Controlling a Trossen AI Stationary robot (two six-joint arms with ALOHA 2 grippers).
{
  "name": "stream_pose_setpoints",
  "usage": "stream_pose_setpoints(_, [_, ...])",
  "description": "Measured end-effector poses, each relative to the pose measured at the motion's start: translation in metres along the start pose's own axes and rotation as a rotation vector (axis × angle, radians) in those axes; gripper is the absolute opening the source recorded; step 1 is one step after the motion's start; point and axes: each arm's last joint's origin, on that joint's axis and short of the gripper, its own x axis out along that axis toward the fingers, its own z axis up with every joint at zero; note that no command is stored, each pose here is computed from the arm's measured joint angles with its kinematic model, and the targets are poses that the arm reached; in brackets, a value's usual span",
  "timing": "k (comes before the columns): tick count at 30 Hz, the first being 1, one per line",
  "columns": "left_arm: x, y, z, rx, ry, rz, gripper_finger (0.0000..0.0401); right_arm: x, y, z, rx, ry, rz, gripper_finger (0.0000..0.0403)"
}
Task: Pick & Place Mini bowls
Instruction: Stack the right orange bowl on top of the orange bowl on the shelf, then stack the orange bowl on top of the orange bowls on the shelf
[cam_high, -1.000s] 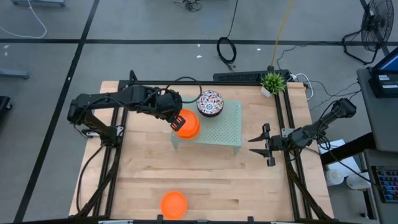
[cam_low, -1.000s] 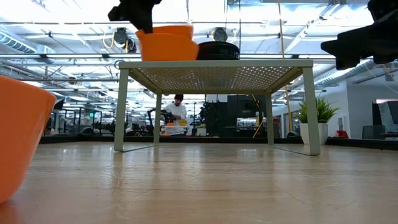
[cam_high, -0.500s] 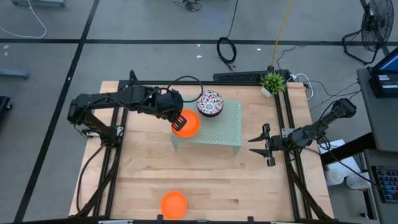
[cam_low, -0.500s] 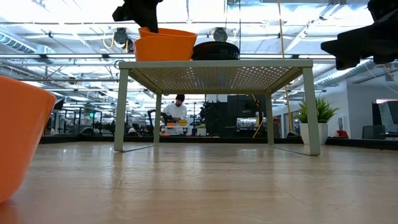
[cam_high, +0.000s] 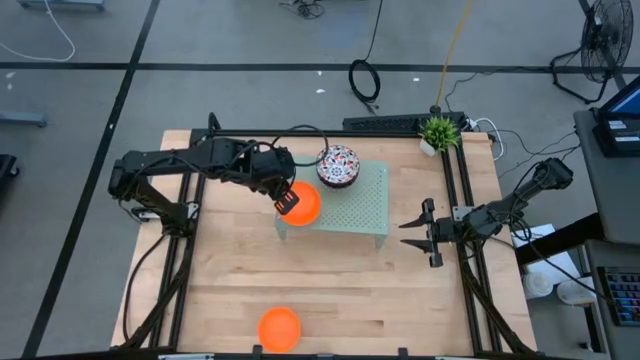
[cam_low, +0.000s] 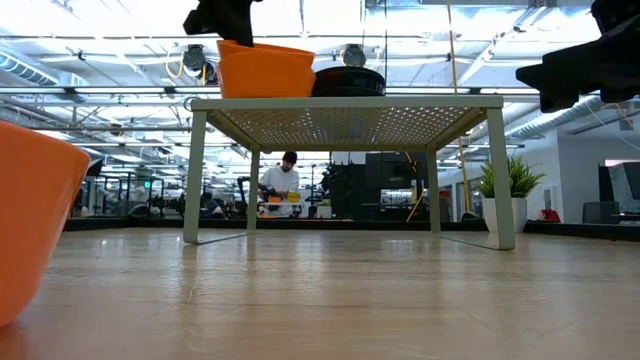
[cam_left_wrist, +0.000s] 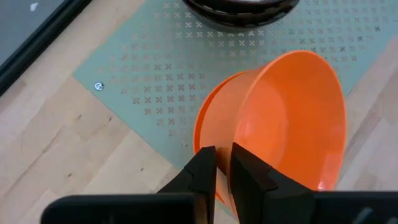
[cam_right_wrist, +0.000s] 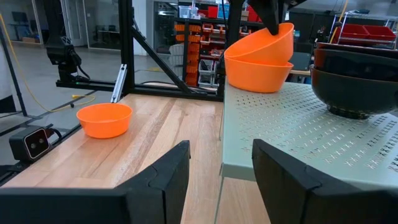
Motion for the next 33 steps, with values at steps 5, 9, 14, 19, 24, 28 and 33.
stream_pose_setpoints(5, [0.0,0.0,0.0,0.018,-0.004,0.006,0.0058,0.0,0.0,0.0,0.0,0.0,0.0,0.0161])
stream_pose_setpoints(9, [0.0,0.0,0.0,0.016,-0.005,0.007,0.011,0.0,0.0,0.0,0.0,0.0,0.0,0.0161])
stream_pose_setpoints(14, [0.0,0.0,0.0,0.017,-0.005,0.008,0.018,0.0,0.0,0.0,0.0,0.0,0.0,0.0161])
stream_pose_setpoints(19, [-0.007,0.003,0.007,-0.003,-0.033,-0.001,0.0225,0.0,0.0,0.0,0.0,0.0,0.0,0.0161])
stream_pose_setpoints(24, [-0.023,0.003,0.013,0.019,-0.084,-0.031,0.0247,0.0,0.0,0.0,0.0,-0.001,0.0,0.0161])
stream_pose_setpoints(28, [-0.04,-0.003,0.013,0.059,-0.135,-0.076,0.0254,0.0,0.0,0.0,0.0,0.0,0.0,0.0161])
stream_pose_setpoints(33, [-0.06,-0.015,0.004,0.119,-0.206,-0.167,0.0252,0.0,0.0,0.0,0.0,0.0,0.0,0.0161])
